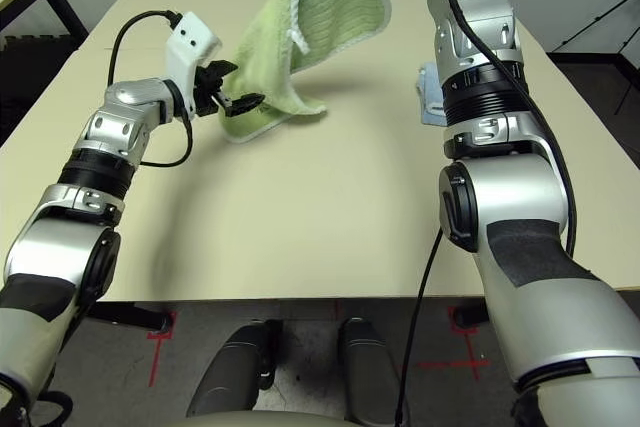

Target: Fold the towel and set it aside.

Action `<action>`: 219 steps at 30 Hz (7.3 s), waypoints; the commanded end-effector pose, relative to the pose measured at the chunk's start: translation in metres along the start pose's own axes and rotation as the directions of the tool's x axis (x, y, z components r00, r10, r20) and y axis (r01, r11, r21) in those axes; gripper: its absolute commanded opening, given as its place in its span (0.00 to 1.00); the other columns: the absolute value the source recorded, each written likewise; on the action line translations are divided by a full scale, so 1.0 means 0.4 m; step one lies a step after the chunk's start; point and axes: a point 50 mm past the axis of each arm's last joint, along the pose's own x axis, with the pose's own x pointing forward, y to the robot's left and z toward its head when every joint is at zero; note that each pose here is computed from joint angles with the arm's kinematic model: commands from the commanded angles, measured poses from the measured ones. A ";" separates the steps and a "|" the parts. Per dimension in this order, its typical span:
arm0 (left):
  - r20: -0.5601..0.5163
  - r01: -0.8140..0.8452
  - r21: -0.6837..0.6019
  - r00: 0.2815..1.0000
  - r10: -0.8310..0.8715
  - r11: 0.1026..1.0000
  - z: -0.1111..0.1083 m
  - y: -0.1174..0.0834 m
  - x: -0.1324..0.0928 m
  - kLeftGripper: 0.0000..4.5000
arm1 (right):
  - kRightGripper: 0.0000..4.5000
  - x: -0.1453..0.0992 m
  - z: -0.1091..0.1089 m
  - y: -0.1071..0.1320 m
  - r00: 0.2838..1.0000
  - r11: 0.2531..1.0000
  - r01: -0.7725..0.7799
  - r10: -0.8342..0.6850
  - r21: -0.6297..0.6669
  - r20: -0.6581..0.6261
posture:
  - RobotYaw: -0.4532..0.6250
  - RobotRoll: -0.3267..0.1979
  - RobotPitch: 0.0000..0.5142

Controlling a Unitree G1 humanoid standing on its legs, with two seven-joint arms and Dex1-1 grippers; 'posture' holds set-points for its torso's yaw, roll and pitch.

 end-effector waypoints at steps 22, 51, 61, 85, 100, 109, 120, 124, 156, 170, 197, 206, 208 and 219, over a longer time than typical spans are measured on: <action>0.119 0.013 -0.610 0.990 0.076 0.792 0.170 -0.179 -0.042 1.00 | 0.02 0.020 -0.020 0.023 1.000 0.999 0.002 -0.001 0.044 -0.018 | 0.54 0.62 0.22; -0.171 -0.470 -0.456 0.879 0.444 0.756 0.166 -0.234 0.098 1.00 | 0.02 0.029 -0.019 0.038 1.000 0.998 0.005 -0.004 0.066 -0.013 | 0.52 0.62 0.21; -0.059 -0.420 -0.333 0.903 0.426 0.844 0.111 -0.149 0.046 1.00 | 0.02 -0.011 -0.040 -0.027 0.996 0.998 0.066 -0.065 0.008 -0.064 | 0.53 0.62 0.21; -0.110 0.054 -0.199 0.991 -0.077 0.979 -0.037 -0.024 -0.056 1.00 | 0.02 -0.143 -0.096 -0.117 0.990 0.994 -0.079 0.087 0.076 -0.113 | 0.51 0.62 0.26; -0.211 0.091 -0.247 0.967 -0.145 0.965 -0.119 -0.041 -0.077 1.00 | 0.02 -0.038 -0.010 -0.091 0.985 0.985 -0.173 0.173 0.007 -0.008 | 0.51 0.62 0.25; -0.274 0.075 -0.417 0.940 -0.204 0.906 -0.192 -0.053 -0.080 1.00 | 0.02 -0.035 0.010 -0.096 0.983 0.983 -0.182 0.182 0.006 0.034 | 0.50 0.62 0.25; -0.136 0.061 -0.625 0.973 -0.186 0.778 -0.147 -0.053 -0.042 1.00 | 0.02 -0.042 0.004 -0.093 0.981 0.981 -0.192 0.192 0.007 0.030 | 0.49 0.62 0.24; -0.118 0.087 -0.648 0.970 -0.212 0.757 -0.140 -0.052 -0.043 1.00 | 0.02 -0.043 0.000 -0.091 0.981 0.981 -0.192 0.192 0.009 0.026 | 0.49 0.62 0.23; -0.219 -0.003 -0.683 0.955 -0.201 0.730 -0.181 -0.014 -0.077 0.07 | 0.00 -0.041 0.001 -0.088 0.983 0.983 -0.184 0.183 0.011 0.028 | 0.49 0.62 0.23; -0.026 -0.091 -0.535 0.995 0.091 0.840 0.059 0.168 -0.200 0.00 | 0.00 -0.241 -0.225 -0.163 0.930 0.938 0.165 -0.045 0.306 -0.364 | 0.51 0.62 0.28; -0.205 0.021 -0.400 0.972 -0.112 0.916 -0.020 0.205 -0.235 0.00 | 0.00 -0.371 -0.159 -0.170 0.735 0.670 -0.009 0.508 0.742 -0.449 | 0.51 0.62 0.47; -0.245 -0.099 -0.395 0.969 -0.001 0.913 -0.030 0.239 -0.210 0.00 | 0.00 -0.355 -0.235 -0.208 0.670 0.924 0.029 0.265 0.382 -0.693 | 0.49 0.62 0.48; -0.238 -0.259 -0.326 0.953 0.186 0.909 -0.009 0.264 -0.193 0.00 | 0.00 -0.328 -0.249 -0.221 0.691 0.975 0.087 0.087 0.202 -0.718 | 0.49 0.62 0.47; 0.057 -0.366 -0.099 0.926 0.373 0.925 0.104 0.257 -0.126 0.00 | 0.00 -0.176 -0.155 -0.203 0.943 0.994 0.111 -0.103 0.009 -0.317 | 0.51 0.62 0.49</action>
